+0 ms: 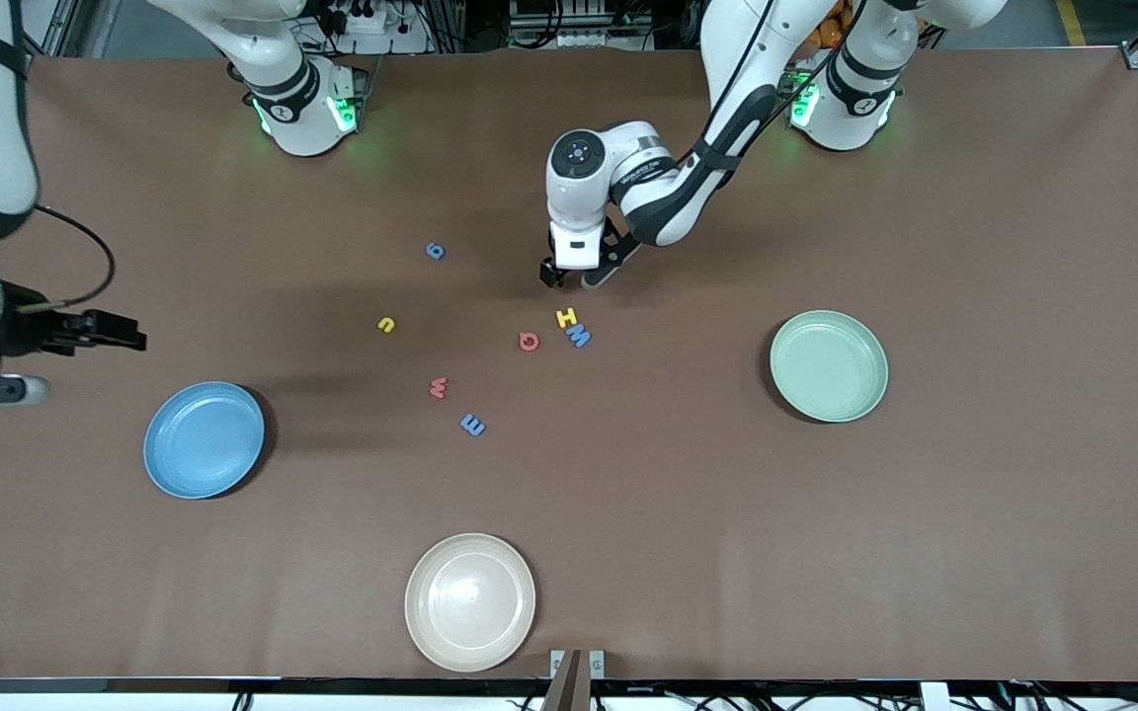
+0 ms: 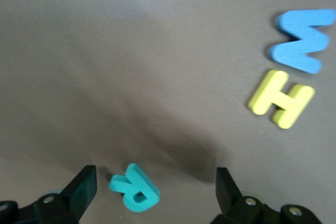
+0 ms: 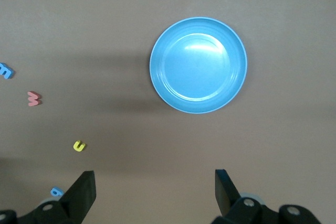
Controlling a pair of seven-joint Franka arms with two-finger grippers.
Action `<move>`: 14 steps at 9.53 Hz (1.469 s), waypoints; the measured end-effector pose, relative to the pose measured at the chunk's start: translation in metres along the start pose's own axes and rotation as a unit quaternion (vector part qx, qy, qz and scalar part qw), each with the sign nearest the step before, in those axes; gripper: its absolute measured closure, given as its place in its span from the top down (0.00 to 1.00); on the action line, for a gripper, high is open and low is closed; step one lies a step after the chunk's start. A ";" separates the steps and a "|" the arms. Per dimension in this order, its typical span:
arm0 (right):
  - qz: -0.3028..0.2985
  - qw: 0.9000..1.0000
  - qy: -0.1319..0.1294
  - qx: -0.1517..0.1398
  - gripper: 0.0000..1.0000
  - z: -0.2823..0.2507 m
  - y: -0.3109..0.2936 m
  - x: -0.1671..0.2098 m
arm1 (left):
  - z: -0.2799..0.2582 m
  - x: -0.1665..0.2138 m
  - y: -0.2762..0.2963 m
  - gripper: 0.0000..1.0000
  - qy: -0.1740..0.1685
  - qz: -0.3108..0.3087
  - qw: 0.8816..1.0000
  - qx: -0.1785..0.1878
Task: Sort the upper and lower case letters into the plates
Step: 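Grasp the teal R with the left gripper while the right gripper reaches the u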
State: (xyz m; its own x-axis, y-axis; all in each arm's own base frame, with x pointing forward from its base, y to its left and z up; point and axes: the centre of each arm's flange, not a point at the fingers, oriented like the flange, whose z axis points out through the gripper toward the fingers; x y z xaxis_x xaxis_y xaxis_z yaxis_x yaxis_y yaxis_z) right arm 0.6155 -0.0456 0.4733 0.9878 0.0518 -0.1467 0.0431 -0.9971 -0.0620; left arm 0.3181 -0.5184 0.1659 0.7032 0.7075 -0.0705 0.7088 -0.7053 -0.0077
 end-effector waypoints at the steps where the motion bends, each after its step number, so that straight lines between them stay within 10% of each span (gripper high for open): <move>1: -0.002 1.000 -0.009 0.001 1.00 0.020 -0.003 0.003 | 0.003 0.001 -0.003 1.00 -0.001 -0.009 1.000 -0.002; 9: -0.060 0.998 -0.031 0.022 1.00 0.169 -0.099 0.002 | 0.000 -0.001 -0.006 0.97 -0.001 -0.045 0.999 -0.003; 14: -0.112 0.993 0.024 0.003 1.00 0.239 -0.160 -0.035 | 0.000 -0.001 -0.008 0.81 -0.001 -0.055 0.998 -0.003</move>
State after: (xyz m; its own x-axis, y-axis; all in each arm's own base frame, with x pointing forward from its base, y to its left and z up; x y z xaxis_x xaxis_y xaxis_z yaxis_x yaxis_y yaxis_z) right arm 0.5381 0.1254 0.2526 0.9596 0.2696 -0.0807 0.2621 -0.9606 -0.0929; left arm 0.3120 -0.5136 0.1656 0.6213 0.7803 -0.0715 0.7818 -0.6235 -0.0098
